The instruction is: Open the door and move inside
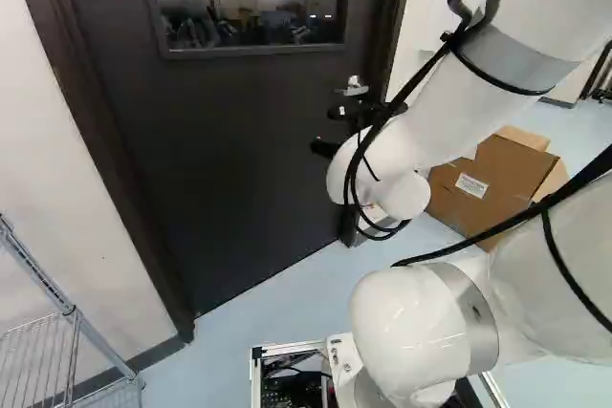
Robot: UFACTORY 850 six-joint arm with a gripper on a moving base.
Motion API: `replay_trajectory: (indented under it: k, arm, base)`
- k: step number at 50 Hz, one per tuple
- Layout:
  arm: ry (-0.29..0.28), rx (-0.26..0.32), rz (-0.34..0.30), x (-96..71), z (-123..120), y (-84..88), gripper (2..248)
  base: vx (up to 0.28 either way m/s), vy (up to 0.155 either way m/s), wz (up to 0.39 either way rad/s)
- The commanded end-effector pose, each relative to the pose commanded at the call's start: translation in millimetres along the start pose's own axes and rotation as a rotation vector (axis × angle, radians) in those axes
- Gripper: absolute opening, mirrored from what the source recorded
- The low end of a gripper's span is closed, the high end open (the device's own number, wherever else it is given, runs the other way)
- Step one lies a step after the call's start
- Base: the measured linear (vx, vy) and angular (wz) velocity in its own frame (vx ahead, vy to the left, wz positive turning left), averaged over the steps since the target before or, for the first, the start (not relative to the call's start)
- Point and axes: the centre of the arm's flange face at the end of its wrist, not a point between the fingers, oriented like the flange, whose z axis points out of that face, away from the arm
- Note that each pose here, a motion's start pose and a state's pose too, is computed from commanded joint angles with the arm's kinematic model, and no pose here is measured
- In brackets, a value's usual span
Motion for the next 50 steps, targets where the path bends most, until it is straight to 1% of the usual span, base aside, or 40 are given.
replay_trajectory:
  k: [17, 34, 42, 50]
  arm:
    - [0.034, -0.032, 0.006, 24.0, 21, 10.3, 247]
    - [0.074, -0.058, 0.009, 43.9, 29, 19.9, 247]
    - [0.092, -0.057, -0.003, 53.0, 32, 23.3, 247]
    - [0.109, -0.041, -0.029, 62.6, 37, 25.4, 247]
  base:
    - [0.000, 0.000, 0.000]
    - [0.000, 0.000, 0.000]
    - [0.000, 0.000, 0.000]
    - [0.000, 0.000, 0.000]
